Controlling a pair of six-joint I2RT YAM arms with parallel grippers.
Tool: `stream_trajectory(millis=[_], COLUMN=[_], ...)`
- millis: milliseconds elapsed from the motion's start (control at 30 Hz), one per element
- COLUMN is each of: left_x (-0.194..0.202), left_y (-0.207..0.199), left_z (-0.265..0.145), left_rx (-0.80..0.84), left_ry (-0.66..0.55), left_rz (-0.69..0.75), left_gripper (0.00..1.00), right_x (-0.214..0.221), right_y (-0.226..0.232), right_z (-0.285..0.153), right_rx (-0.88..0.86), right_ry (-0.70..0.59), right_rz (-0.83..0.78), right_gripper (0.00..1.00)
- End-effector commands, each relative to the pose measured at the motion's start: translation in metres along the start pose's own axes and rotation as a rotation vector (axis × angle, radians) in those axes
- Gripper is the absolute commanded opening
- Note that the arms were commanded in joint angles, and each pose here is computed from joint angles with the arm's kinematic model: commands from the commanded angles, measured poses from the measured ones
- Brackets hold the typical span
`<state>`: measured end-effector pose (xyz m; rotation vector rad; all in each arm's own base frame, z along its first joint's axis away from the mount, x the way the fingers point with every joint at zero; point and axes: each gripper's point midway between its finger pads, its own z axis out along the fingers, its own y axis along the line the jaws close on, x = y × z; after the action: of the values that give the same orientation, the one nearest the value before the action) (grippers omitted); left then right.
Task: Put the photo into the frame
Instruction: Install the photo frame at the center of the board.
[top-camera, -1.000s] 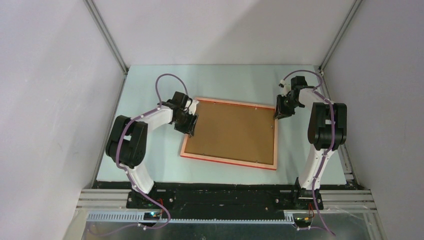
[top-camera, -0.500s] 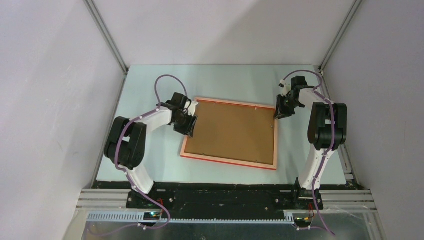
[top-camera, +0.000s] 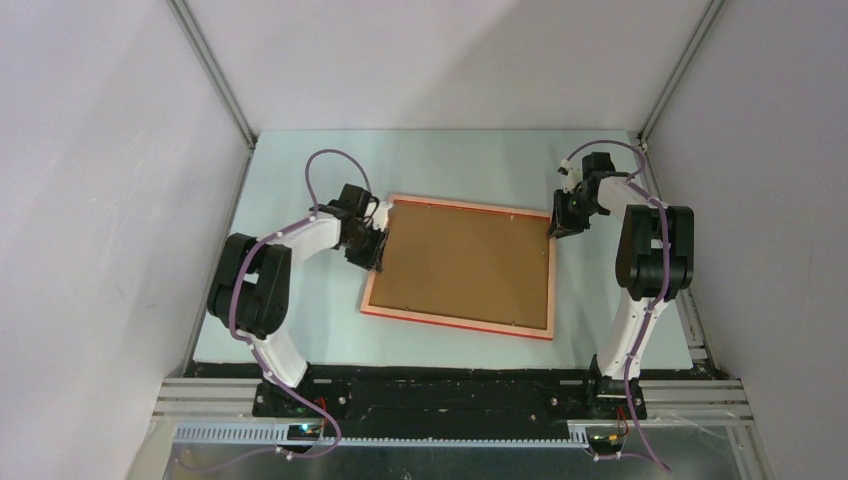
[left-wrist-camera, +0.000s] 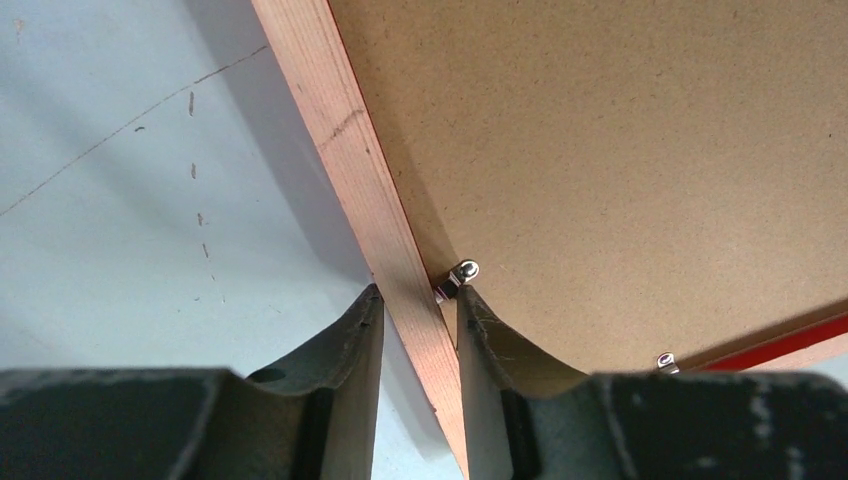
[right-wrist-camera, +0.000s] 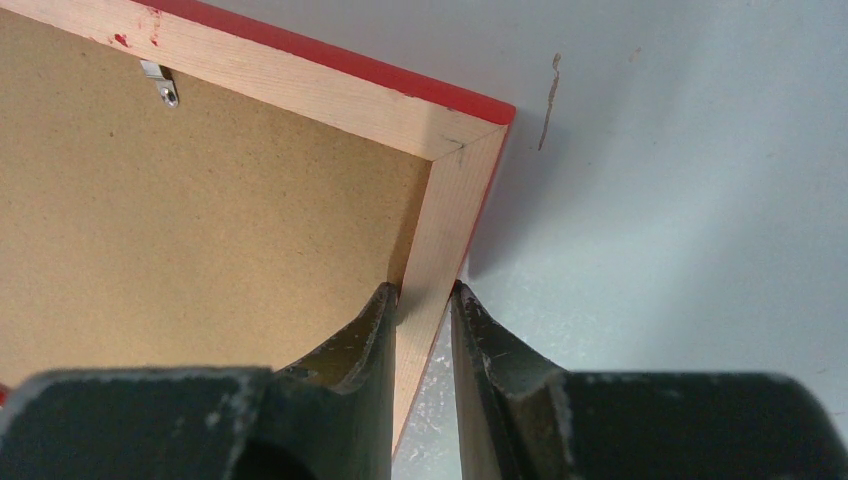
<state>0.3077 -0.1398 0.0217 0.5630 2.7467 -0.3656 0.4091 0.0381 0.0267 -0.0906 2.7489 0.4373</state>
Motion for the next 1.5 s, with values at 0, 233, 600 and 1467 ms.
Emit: stream_trajectory(millis=[0,233,600,1467], left_x=[0.011,0.012,0.004,-0.027], left_y=[-0.002,-0.002,0.000,0.051], left_z=[0.003,0.003,-0.009,-0.011], left_rx=[0.012,0.017,0.037,-0.103], left_ry=[0.051,0.051,0.005,-0.038], left_rz=[0.011,0.011,-0.012,-0.121], left_gripper=[0.33,0.33,0.60,0.60], right_x=[0.000,0.001,0.000,0.001], right_y=[-0.004,-0.003,-0.002,0.086], right_z=[0.006,0.006,0.006,0.026], right_rx=[-0.005,-0.008,-0.020,-0.186], right_ry=[-0.005,-0.005,-0.007,0.037], right_rz=[-0.023,-0.024,-0.025,-0.245], right_gripper=[0.03,0.03,0.04,0.07])
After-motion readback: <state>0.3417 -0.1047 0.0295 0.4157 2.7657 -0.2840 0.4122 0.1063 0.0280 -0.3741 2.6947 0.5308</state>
